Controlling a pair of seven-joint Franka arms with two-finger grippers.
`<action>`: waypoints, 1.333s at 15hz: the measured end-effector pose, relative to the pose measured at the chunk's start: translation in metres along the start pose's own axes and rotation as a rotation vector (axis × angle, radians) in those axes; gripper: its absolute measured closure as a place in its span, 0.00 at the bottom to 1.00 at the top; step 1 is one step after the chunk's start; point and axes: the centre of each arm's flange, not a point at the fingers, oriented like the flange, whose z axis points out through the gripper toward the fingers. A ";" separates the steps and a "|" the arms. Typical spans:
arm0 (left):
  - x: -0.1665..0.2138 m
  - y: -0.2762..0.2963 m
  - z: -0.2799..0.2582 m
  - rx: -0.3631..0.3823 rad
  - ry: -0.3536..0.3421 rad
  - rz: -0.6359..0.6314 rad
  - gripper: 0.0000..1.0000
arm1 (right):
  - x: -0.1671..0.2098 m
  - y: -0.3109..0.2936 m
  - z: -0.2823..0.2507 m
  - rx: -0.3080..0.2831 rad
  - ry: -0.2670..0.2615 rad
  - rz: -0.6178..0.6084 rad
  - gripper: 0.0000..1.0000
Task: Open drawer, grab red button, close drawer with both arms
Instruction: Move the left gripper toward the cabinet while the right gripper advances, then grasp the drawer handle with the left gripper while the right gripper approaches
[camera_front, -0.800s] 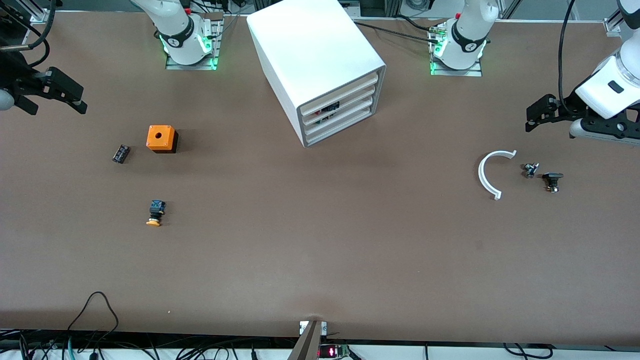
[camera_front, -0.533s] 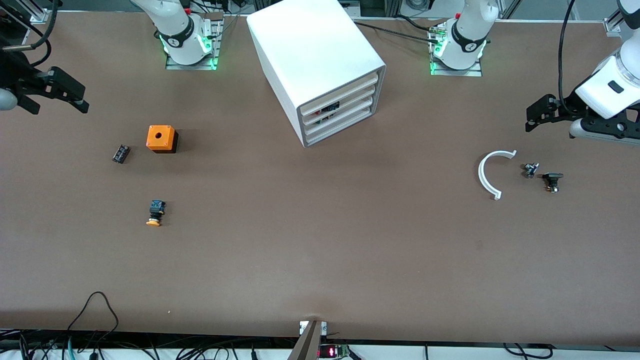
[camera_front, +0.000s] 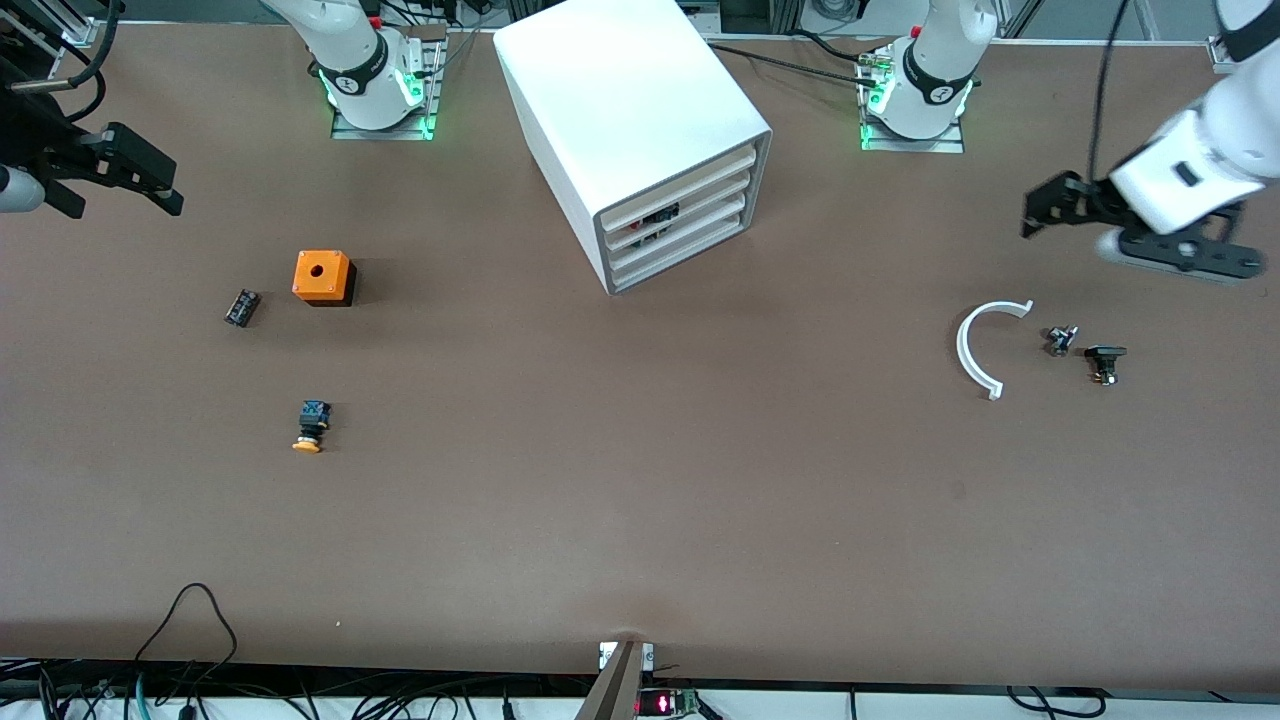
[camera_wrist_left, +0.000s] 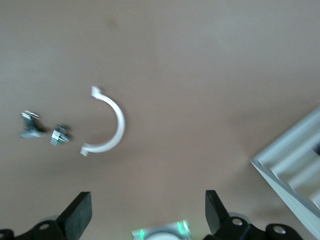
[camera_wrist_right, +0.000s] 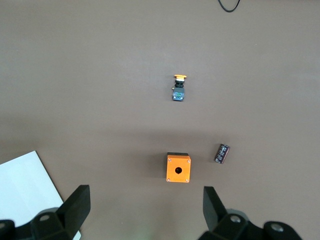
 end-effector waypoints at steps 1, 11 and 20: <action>0.002 0.010 0.007 -0.033 -0.027 0.015 0.00 | 0.000 -0.002 0.001 0.015 -0.002 -0.002 0.00; 0.059 0.044 0.102 -0.569 -0.146 0.217 0.00 | 0.069 -0.002 0.143 0.026 -0.208 0.043 0.00; 0.065 0.065 0.249 -1.022 -0.020 0.347 0.11 | 0.100 -0.083 0.172 0.034 -0.093 0.105 0.00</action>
